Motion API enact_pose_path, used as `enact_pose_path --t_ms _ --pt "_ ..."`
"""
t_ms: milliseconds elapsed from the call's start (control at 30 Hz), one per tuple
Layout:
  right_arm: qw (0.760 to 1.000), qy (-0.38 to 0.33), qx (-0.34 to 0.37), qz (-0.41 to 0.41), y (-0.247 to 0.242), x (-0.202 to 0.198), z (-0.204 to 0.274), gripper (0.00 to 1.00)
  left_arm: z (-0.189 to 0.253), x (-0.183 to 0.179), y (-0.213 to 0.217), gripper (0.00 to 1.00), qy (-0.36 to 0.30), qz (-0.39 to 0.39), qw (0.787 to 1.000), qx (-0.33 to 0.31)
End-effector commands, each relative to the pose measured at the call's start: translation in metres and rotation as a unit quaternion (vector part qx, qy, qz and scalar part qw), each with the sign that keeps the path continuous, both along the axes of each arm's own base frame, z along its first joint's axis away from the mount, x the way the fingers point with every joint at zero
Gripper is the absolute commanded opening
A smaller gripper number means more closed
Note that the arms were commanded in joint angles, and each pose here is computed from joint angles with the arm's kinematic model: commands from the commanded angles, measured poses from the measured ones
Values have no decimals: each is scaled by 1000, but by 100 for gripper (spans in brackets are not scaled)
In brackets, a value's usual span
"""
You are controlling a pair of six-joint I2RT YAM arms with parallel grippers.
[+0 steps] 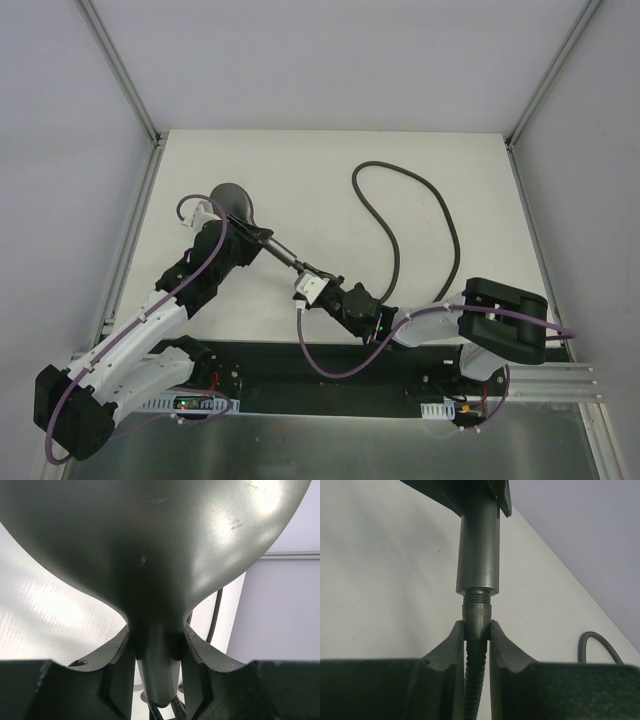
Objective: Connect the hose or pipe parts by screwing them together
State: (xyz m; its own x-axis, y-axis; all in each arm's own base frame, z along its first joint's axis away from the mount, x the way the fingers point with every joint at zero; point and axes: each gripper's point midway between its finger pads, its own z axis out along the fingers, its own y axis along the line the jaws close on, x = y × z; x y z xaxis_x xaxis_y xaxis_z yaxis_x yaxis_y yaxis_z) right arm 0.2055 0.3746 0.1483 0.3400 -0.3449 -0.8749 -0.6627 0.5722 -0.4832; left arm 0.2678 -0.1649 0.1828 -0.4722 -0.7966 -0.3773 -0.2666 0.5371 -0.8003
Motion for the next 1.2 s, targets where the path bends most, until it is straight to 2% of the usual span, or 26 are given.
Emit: enact_pose_path --t_ms 0,100,400,833,1167 --pt "995 -19 99 -1 17 5 58 1 0 -12 -19 0 12 -51 998 -22" --pt "994 -13 105 1 19 3 57 1 3 -12 -19 0 9 -50 998 -27" --pt "994 12 112 5 27 8 62 1 -4 -7 -10 0 -2 -46 999 20" --pt "987 61 146 12 37 9 67 1 -15 -10 -3 0 3 -33 999 27" --pt "983 71 167 14 30 13 66 1 -11 -18 -12 0 8 -54 999 -2"
